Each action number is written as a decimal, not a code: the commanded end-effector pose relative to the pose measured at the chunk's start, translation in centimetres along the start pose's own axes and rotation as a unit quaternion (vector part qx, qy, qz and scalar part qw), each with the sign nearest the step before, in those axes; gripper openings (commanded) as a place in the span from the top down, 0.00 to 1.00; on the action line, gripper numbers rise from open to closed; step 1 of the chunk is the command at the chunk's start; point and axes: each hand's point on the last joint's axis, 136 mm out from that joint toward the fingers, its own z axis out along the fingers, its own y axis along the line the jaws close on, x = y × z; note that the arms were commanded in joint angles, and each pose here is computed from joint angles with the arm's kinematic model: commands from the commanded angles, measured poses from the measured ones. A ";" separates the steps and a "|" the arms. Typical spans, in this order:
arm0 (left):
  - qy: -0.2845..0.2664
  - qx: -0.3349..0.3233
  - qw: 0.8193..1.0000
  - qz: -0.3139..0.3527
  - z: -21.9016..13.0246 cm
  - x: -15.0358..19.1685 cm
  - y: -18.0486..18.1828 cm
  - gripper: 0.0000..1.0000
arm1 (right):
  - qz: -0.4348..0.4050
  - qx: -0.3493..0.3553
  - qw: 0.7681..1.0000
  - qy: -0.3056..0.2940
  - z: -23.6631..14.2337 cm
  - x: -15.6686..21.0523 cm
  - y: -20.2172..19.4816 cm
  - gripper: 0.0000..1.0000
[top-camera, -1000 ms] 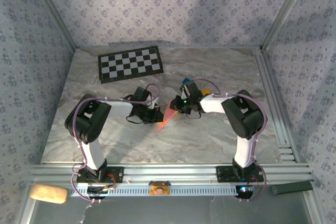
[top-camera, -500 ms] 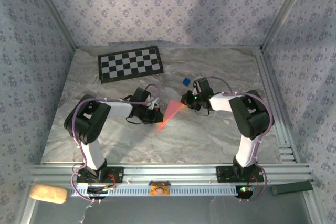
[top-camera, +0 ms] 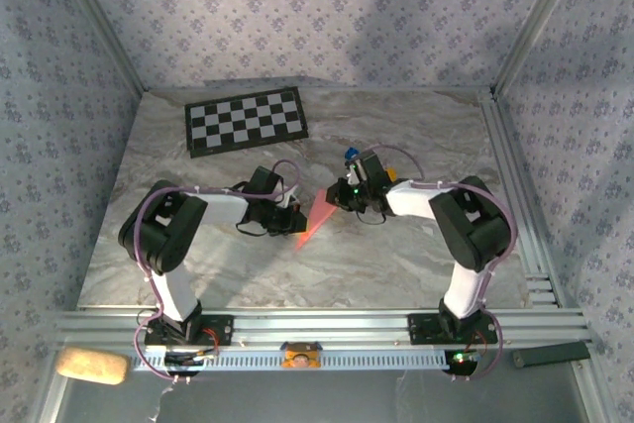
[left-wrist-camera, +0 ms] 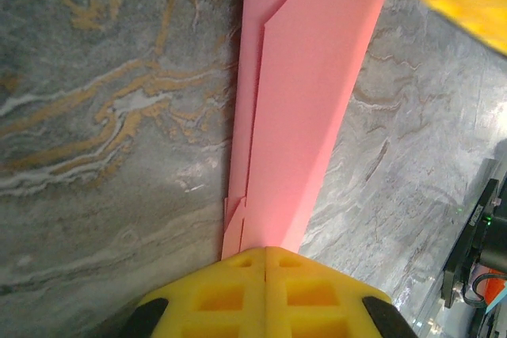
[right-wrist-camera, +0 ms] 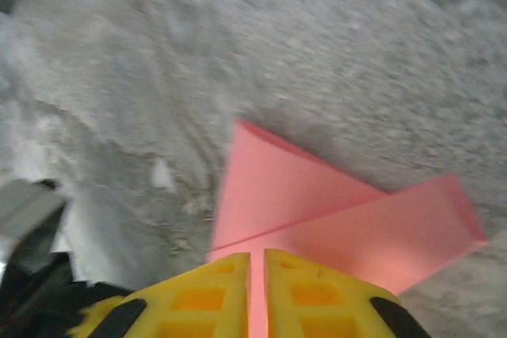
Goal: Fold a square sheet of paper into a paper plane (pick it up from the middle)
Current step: Fold the wing for the fifth time at the center of the table.
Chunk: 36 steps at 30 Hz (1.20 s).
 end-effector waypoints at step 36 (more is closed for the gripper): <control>0.081 -0.079 0.993 0.035 3.3 -0.2 -1.5 0.95 | 0.031 0.054 0.997 0.046 1.4 3.3 -4.7 0.97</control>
